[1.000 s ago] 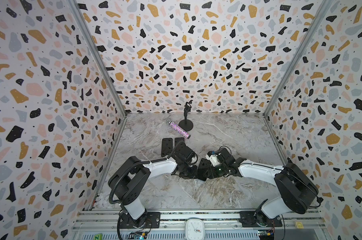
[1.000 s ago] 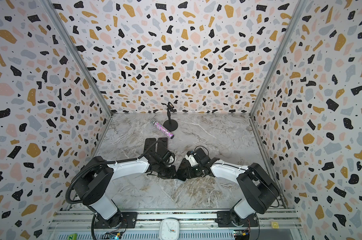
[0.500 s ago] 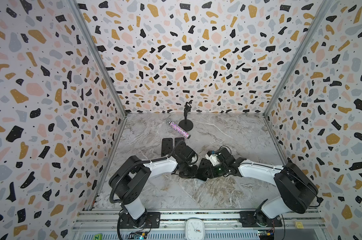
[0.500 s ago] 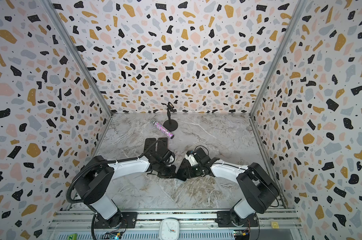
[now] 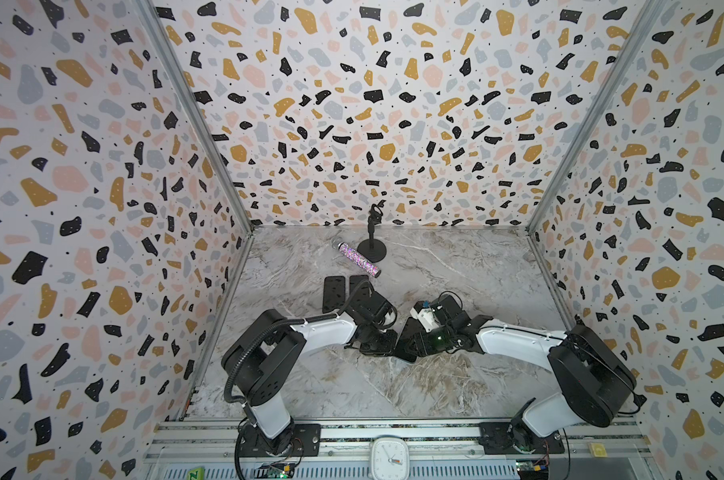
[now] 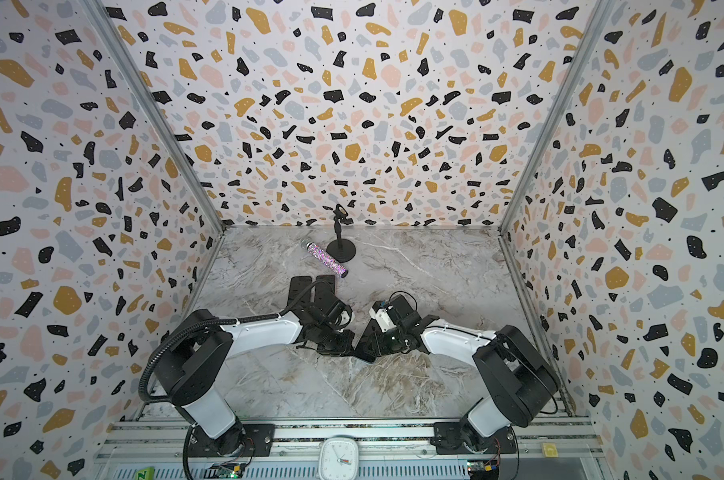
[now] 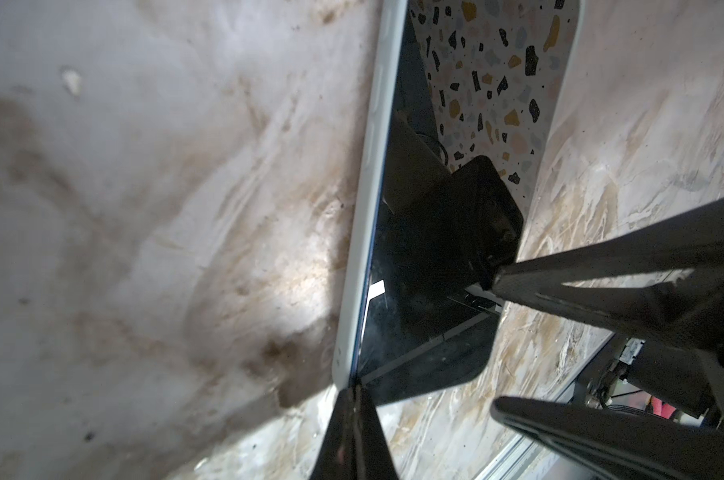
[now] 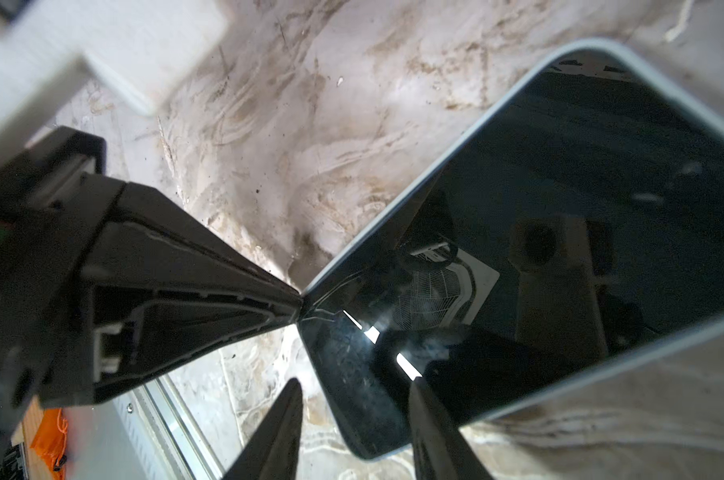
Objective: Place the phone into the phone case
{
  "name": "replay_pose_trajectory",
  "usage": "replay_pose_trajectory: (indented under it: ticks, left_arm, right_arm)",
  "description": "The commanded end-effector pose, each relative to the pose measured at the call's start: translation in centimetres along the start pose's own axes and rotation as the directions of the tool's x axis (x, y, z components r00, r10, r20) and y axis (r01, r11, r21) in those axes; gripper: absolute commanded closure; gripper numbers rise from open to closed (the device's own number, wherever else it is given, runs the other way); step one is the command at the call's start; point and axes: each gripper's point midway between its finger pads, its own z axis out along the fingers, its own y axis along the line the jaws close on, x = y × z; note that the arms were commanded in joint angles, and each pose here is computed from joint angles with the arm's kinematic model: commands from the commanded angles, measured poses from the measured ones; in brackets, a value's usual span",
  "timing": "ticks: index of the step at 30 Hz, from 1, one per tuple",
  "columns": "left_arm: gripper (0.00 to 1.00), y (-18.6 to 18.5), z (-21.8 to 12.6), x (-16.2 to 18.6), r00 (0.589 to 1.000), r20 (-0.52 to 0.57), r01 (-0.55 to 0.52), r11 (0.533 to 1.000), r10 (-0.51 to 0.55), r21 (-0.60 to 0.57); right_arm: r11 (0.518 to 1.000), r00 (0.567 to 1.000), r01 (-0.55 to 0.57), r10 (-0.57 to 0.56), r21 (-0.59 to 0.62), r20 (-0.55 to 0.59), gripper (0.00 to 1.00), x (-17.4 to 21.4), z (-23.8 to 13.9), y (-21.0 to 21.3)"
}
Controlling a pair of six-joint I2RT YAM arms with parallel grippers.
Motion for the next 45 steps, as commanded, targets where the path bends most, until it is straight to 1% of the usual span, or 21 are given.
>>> replay_pose_trajectory:
  ticks: [1,5,8,11,14,17,23,29,36,45]
  left_arm:
    - [0.96,1.8,1.6,1.4,0.999,-0.040,0.000,0.998,-0.003,-0.056]
    - [0.96,1.8,1.5,1.4,0.999,-0.040,-0.001,0.998,-0.001,-0.058]
    - [0.96,1.3,0.8,0.9,1.000,-0.022,-0.012,0.998,0.011,-0.059]
    - [0.90,0.3,-0.5,0.0,0.999,0.023,-0.029,0.999,0.030,-0.046]
    - [0.82,-0.8,-1.4,-0.9,0.997,0.060,-0.041,0.999,0.043,-0.023]
    - [0.79,-1.4,-1.6,-1.5,0.996,0.083,-0.044,0.999,0.043,0.000]
    - [0.71,-1.9,-0.7,-2.1,0.995,0.090,-0.036,0.998,0.031,0.049]
    - [0.70,-1.7,0.0,-1.7,0.997,0.075,-0.031,0.997,0.026,0.070]
    - [0.70,-0.2,0.5,-1.0,0.998,0.058,0.002,0.999,-0.004,0.048]
    - [0.70,0.2,1.2,-0.4,0.999,0.045,0.019,0.998,-0.022,0.063]
  right_arm:
    - [1.000,1.000,-0.017,0.017,0.013,0.022,0.56,-0.3,-0.8,-0.6]
    - [0.999,0.998,-0.024,0.023,0.020,0.064,0.56,-1.1,-2.3,-0.7]
    - [0.999,0.996,-0.035,0.032,0.034,0.078,0.56,-1.1,-3.0,-0.7]
    - [0.995,0.994,-0.079,0.074,0.056,0.077,0.56,-0.3,-3.4,-1.5]
    - [0.993,0.992,-0.113,0.110,0.044,0.064,0.61,0.7,-3.5,-1.8]
    - [0.991,0.990,-0.133,0.132,0.018,0.053,0.65,1.6,-3.5,-1.5]
    - [0.985,0.985,-0.170,0.171,-0.030,0.028,0.65,3.0,-2.9,-1.3]
    - [0.980,0.984,-0.176,0.178,-0.092,0.011,0.65,3.1,-2.1,-0.4]
    - [0.975,0.982,-0.190,0.190,-0.112,-0.010,0.65,3.4,-1.1,-0.5]
    - [0.973,0.980,-0.199,0.196,-0.118,-0.038,0.65,4.0,-0.3,-0.6]
